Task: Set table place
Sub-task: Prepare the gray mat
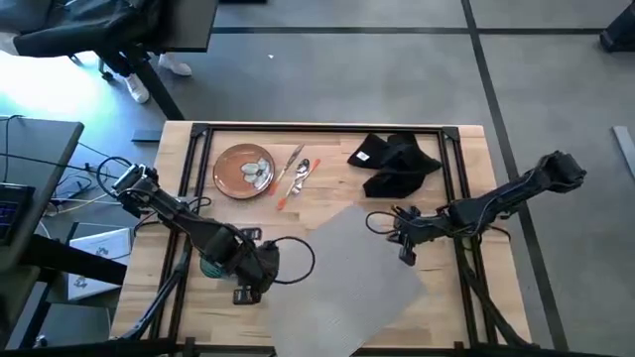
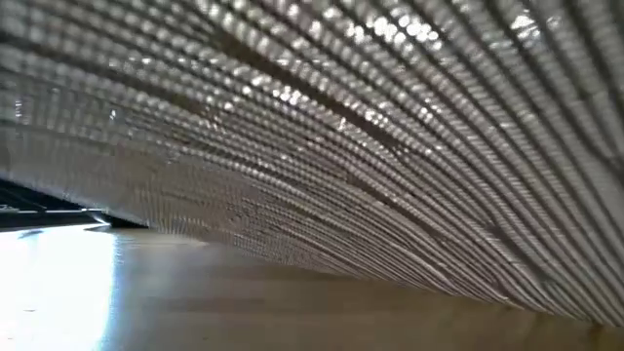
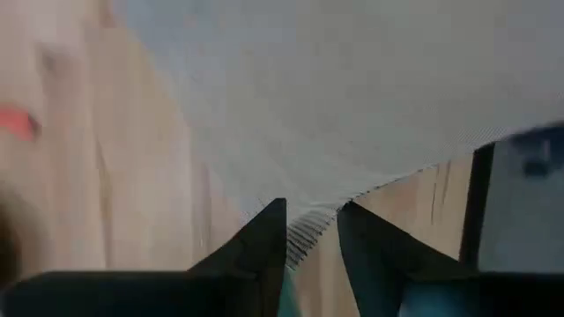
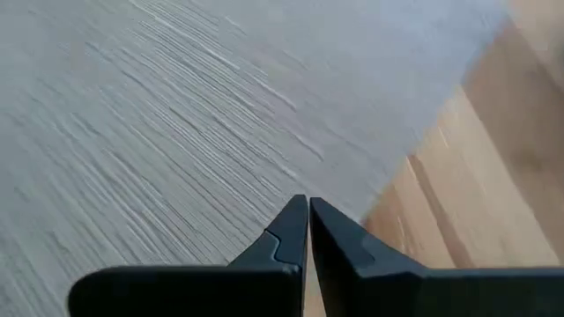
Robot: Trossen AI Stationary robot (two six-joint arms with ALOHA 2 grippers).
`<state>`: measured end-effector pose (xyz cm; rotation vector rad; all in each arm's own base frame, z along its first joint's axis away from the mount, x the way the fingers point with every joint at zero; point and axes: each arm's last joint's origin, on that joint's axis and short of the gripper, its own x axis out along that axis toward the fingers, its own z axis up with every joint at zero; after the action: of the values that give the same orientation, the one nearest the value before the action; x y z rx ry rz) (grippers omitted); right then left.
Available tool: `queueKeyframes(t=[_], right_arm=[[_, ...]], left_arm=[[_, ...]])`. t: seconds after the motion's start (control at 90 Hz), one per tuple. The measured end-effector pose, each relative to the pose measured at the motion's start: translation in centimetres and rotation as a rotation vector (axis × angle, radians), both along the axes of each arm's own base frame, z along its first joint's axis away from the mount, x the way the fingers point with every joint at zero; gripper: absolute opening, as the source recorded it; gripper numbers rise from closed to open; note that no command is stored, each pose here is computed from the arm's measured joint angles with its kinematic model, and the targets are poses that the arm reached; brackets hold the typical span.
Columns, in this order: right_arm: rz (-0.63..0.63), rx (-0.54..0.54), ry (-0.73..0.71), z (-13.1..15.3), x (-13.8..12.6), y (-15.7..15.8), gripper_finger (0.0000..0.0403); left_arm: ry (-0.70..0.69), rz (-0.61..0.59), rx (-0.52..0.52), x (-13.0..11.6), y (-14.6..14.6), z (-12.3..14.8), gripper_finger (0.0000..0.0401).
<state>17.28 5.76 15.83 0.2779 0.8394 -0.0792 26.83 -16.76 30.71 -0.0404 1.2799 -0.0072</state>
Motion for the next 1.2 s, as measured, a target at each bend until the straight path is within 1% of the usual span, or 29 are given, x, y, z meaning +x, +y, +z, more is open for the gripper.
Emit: queueKeyframes(t=[0.1, 0.211, 0.267, 0.356, 0.422, 0.456, 0.5, 0.567, 0.622, 0.667, 0.778, 0.856, 0.922, 1.022, 1.078, 1.2], right_arm=[[0.033, -0.017, -0.042, 0.3, 0.3, 0.1, 0.0000], [0.024, -0.018, -0.058, 0.4, 0.4, 0.1, 0.0000], [0.014, -0.022, -0.059, 0.4, 0.4, 0.0, 0.0000], [0.009, -0.013, -0.071, 0.5, 0.6, -0.2, 0.0002], [0.004, -0.003, -0.108, 0.8, 0.9, -0.3, 0.0004], [0.001, 0.004, -0.127, 0.9, 1.0, -0.3, 0.0006], [0.000, 0.009, -0.147, 1.0, 1.2, -0.3, 0.0009], [-0.003, 0.003, -0.154, 0.9, 1.5, -0.3, 0.0016], [-0.006, -0.004, -0.143, 0.6, 1.6, -0.3, 0.0023], [-0.010, 0.003, -0.134, 0.3, 1.9, -0.2, 0.0030], [0.033, 0.025, -0.084, -0.9, 2.4, 0.2, 0.0052], [0.088, 0.010, -0.076, -1.6, 3.0, 0.5, 0.0065], [0.144, -0.029, -0.056, -2.4, 3.3, 0.6, 0.0071], [0.193, -0.077, -0.009, -3.5, 3.6, 0.6, 0.0073], [0.205, -0.094, 0.014, -4.0, 3.6, 0.6, 0.0073], [0.200, -0.102, 0.072, -4.7, 3.4, 0.5, 0.0073]], left_arm=[[-0.017, 0.012, 0.052, 0.0, 0.2, -0.3, 0.0089], [0.058, 0.076, 0.080, -0.2, 1.2, -1.1, 0.0101], [0.131, 0.094, 0.058, -0.3, 2.0, -1.1, 0.0110], [0.287, 0.138, -0.018, -0.5, 3.8, -0.2, 0.0125], [0.325, 0.201, -0.051, -0.4, 5.0, 1.1, 0.0131], [0.315, 0.218, -0.048, -0.4, 5.4, 1.7, 0.0133], [0.264, 0.222, -0.029, -0.2, 5.5, 2.4, 0.0133], [0.134, 0.206, -0.006, 0.2, 4.9, 3.1, 0.0133], [0.022, 0.179, -0.017, 0.8, 4.1, 3.2, 0.0133], [-0.036, 0.146, -0.043, 1.2, 3.3, 2.9, 0.0133], [-0.137, 0.114, -0.121, 2.4, 1.1, 0.3, 0.0133], [-0.141, 0.129, -0.152, 2.6, -0.2, -2.4, 0.0133], [-0.113, 0.157, -0.170, 2.5, -1.2, -5.2, 0.0133], [-0.016, 0.205, -0.173, 2.0, -2.0, -9.8, 0.0133], [0.022, 0.240, -0.172, 1.8, -2.1, -11.6, 0.0133], [0.114, 0.290, -0.124, 1.6, -2.0, -14.8, 0.0133]])
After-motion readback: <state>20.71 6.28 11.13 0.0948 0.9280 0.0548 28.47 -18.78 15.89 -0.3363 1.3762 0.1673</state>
